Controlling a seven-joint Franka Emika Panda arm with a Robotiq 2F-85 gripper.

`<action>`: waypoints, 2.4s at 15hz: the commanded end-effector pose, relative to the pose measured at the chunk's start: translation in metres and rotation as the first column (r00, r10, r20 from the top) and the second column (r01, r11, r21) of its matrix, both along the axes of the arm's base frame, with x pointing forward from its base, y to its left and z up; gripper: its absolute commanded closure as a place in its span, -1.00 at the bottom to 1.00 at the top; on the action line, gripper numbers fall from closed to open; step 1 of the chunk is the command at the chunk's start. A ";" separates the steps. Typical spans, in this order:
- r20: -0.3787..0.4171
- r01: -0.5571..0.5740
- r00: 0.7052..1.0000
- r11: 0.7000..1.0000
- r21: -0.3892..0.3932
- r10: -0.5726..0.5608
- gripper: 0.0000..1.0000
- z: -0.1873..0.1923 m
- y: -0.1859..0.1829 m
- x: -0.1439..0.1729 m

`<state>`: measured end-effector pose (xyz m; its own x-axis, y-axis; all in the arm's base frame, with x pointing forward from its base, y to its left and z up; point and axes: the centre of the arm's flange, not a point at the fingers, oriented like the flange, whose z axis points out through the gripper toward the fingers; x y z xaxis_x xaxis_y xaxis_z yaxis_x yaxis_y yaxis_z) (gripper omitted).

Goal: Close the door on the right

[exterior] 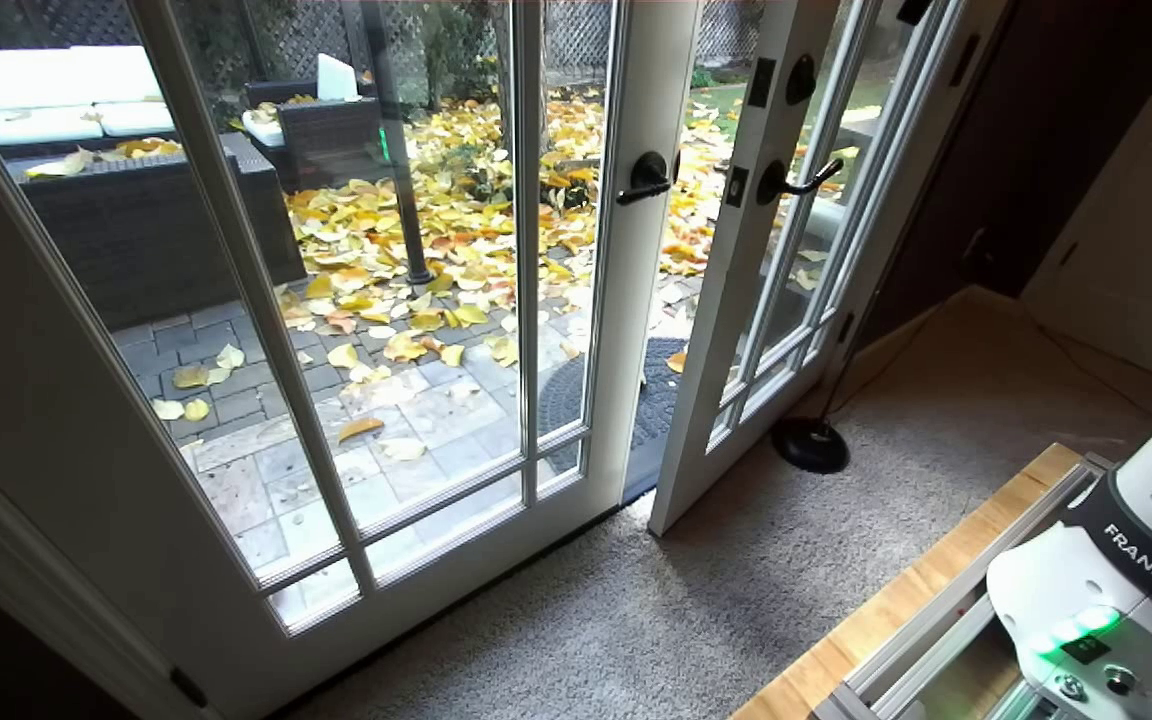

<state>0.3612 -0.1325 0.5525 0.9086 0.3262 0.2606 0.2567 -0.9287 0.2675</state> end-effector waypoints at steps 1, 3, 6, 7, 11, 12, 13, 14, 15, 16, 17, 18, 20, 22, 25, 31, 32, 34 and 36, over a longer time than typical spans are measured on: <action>0.063 -0.082 0.995 0.995 0.051 0.078 -1.00 -0.017 -0.027 0.052; 0.104 -0.080 0.992 0.995 0.061 0.073 -1.00 -0.023 -0.038 0.073; 0.178 -0.082 0.982 0.993 0.082 0.066 -1.00 -0.023 -0.047 0.098; 0.197 -0.076 0.979 0.993 0.095 0.056 -1.00 -0.024 -0.050 0.106; 0.244 -0.043 0.970 0.990 0.138 0.008 -1.00 -0.019 -0.064 0.129; 0.248 -0.032 0.969 0.989 0.141 -0.004 -1.00 -0.017 -0.069 0.133; 0.251 -0.029 0.968 0.989 0.143 -0.008 -1.00 -0.016 -0.072 0.137; 0.252 -0.016 0.967 0.989 0.150 -0.022 -1.00 -0.016 -0.075 0.140; 0.257 -0.013 0.966 0.988 0.155 -0.028 -1.00 -0.016 -0.076 0.143; 0.259 -0.013 0.965 0.987 0.159 -0.029 -1.00 -0.016 -0.075 0.145; 0.264 -0.016 0.964 0.986 0.164 -0.028 -1.00 -0.016 -0.074 0.148; 0.266 -0.017 0.963 0.986 0.163 -0.028 -1.00 -0.016 -0.073 0.150; 0.294 -0.003 0.954 0.981 0.195 -0.056 -1.00 -0.013 -0.070 0.157; 0.316 0.017 0.945 0.977 0.213 -0.085 -1.00 -0.012 -0.069 0.164; 0.356 0.054 0.922 0.961 0.270 -0.151 -1.00 -0.011 -0.070 0.174; 0.428 0.099 0.865 0.925 0.368 -0.263 -1.00 -0.013 -0.065 0.202; 0.427 0.105 0.859 0.915 0.390 -0.281 -1.00 -0.016 -0.064 0.209; 0.435 0.108 0.849 0.903 0.416 -0.301 -1.00 -0.017 -0.060 0.218; 0.432 0.111 0.843 0.889 0.444 -0.320 -1.00 -0.017 -0.057 0.226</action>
